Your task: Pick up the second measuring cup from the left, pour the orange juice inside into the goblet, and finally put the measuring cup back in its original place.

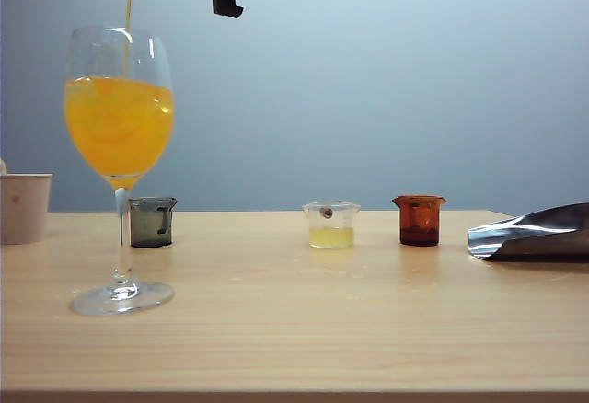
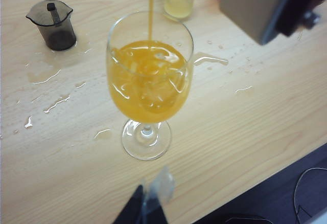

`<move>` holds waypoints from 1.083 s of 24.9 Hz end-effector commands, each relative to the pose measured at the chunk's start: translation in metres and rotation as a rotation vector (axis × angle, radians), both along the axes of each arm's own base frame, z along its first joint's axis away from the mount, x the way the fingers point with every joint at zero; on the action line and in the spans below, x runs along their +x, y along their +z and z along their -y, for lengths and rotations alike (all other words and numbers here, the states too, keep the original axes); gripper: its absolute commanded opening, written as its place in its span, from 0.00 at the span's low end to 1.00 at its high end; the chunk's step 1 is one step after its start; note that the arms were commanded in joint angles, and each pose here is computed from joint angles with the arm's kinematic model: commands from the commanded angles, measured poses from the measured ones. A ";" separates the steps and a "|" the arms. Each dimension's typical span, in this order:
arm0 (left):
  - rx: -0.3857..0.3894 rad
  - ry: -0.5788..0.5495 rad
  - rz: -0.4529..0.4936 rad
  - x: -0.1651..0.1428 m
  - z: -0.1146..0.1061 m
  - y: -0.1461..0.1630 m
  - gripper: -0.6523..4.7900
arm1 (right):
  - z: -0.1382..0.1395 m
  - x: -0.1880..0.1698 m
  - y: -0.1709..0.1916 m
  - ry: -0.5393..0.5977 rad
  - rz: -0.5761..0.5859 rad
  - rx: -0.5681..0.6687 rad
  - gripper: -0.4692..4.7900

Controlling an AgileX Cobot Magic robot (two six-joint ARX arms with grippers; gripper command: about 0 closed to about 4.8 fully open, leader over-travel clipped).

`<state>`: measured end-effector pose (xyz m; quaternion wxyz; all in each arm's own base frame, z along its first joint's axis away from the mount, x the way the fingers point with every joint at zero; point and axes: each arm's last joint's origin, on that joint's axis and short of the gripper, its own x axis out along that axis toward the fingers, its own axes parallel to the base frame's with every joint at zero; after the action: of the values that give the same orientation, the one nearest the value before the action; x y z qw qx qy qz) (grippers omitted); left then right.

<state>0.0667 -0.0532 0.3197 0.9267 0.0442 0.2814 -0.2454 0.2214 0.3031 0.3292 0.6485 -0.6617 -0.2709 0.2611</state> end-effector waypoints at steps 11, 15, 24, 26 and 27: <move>-0.007 -0.001 0.008 0.000 0.000 0.001 0.11 | 0.000 -0.002 0.007 0.013 0.136 -0.073 0.35; -0.006 -0.001 0.008 0.000 0.000 0.001 0.11 | -0.002 -0.005 0.008 0.043 0.084 -0.017 0.35; -0.007 -0.001 0.008 0.000 0.000 0.001 0.11 | -0.002 -0.004 0.005 0.009 -0.232 0.265 0.34; -0.007 -0.001 0.008 0.000 0.000 0.001 0.11 | 0.001 -0.001 0.005 -0.002 -0.367 0.407 0.35; -0.006 -0.001 0.008 0.000 0.000 0.001 0.11 | 0.003 0.002 0.004 -0.015 -0.416 0.454 0.35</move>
<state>0.0667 -0.0532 0.3197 0.9267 0.0442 0.2814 -0.2454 0.2200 0.3041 0.3276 0.7798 -0.5005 -0.1984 0.3194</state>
